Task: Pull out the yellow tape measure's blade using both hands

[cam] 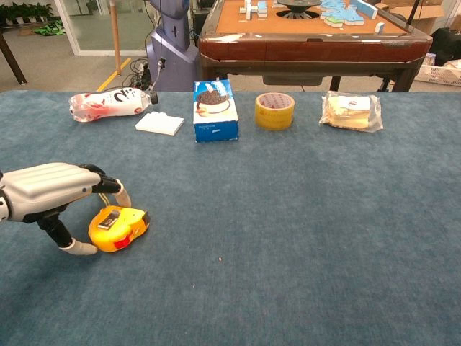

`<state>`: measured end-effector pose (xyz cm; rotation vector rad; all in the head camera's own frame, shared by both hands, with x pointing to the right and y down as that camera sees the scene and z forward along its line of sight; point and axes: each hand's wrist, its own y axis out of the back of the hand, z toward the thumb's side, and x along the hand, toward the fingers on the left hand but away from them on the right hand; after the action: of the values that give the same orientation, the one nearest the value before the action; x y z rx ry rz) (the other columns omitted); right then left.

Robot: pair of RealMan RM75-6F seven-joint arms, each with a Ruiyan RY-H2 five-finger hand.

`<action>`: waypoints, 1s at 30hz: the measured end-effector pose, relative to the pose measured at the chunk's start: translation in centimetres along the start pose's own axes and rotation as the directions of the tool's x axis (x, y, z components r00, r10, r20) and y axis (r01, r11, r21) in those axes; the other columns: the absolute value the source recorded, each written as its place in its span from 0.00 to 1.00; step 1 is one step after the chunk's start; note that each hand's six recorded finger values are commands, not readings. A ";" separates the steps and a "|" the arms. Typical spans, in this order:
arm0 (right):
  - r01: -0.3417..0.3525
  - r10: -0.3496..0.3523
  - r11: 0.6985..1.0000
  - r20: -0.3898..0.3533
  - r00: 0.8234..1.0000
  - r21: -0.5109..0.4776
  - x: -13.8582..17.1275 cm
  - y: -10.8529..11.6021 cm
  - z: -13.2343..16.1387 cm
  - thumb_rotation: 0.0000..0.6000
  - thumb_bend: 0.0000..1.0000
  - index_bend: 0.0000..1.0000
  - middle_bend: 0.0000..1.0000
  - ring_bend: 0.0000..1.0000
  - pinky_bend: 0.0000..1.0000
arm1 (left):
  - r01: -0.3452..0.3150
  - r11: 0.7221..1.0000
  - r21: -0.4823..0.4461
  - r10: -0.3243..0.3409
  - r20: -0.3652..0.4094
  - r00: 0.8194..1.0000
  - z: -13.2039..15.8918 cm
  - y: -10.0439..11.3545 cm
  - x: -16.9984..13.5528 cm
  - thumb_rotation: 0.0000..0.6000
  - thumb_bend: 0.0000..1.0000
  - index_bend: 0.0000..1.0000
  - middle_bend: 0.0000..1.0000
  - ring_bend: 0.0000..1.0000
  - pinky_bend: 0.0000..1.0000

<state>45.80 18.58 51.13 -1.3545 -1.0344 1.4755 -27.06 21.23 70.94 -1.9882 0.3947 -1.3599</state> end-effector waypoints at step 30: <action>-0.057 0.052 0.998 -0.133 0.990 -0.036 -1.3 0.1 4.6 1.00 0.23 0.33 0.31 0.21 0.15 | -0.175 0.953 -0.246 0.187 0.023 0.982 -2.0 3.8 -0.1 1.00 0.17 0.50 0.52 0.34 0.07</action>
<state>41.22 17.15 51.70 -1.4985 -0.9530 1.3912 -28.42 17.89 68.69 -2.1162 0.7340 -1.1944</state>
